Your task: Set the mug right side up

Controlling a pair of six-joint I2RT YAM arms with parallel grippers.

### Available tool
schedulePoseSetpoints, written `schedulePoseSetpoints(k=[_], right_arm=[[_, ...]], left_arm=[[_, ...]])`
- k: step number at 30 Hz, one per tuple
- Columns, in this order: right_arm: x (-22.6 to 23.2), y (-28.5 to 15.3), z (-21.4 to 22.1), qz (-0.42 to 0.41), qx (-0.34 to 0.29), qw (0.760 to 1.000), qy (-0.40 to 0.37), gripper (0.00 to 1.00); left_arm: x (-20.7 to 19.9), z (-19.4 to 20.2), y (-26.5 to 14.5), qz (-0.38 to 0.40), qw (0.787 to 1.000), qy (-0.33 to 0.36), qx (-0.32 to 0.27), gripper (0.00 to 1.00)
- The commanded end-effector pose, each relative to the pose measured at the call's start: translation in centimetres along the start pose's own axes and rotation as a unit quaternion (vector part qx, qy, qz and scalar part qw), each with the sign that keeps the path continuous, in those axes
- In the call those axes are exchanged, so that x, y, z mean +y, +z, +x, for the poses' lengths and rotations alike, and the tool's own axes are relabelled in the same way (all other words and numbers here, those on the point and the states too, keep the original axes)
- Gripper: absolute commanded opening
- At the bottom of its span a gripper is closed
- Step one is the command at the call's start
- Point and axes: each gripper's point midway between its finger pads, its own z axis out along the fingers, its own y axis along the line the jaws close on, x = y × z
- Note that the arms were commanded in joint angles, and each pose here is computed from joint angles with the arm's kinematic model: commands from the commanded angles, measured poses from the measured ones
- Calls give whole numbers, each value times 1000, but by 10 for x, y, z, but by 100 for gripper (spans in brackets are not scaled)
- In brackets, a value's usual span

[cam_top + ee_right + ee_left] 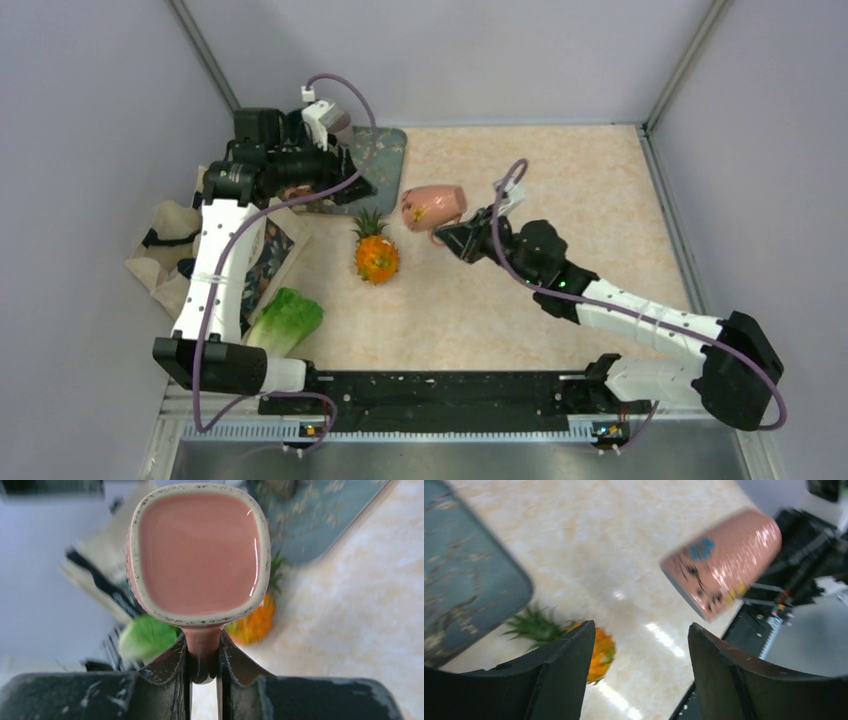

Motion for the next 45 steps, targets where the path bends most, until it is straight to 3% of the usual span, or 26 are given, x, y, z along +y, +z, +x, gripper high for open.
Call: schedulePoseSetpoints(k=[1,7,13,17,19,22,25,28,31,34,35,39,45], right_arm=[[27,-18,-100,-96,-179,975,87,0],[39,-28,-127,-134,-231,959,97,0],[46,-29,-130,-156,-238,953,104,0],[48,-26,-127,-165,-228,953,110,0],[48,-23,-124,-167,-224,953,115,0],[45,-16,-120,-169,-215,954,122,0],[43,-7,-113,-172,-196,957,126,0],[34,10,-98,-152,-157,966,135,1],[14,21,-77,-106,-123,977,135,52],[-7,25,-56,-59,-96,987,115,92],[-13,25,-51,-47,-88,989,108,98],[-33,21,-31,-2,-63,994,86,99],[-51,8,-22,43,-48,997,42,99]], left_arm=[[-78,-13,7,129,992,-6,-3,74],[-123,-16,29,198,980,-17,2,75],[-126,-28,47,206,978,-18,-10,71],[-137,-32,52,240,970,-30,-7,64],[-149,-36,53,268,963,-32,-8,57],[-168,-39,51,305,952,-28,1,35],[-173,-40,54,313,949,-32,6,1],[-158,-37,63,267,963,-27,5,0],[-111,-34,75,130,990,56,6,0],[-42,-31,80,-30,991,127,24,0],[-21,-28,79,-71,986,144,34,0],[64,-6,82,-206,952,198,108,0],[161,35,100,-247,925,177,228,0]])
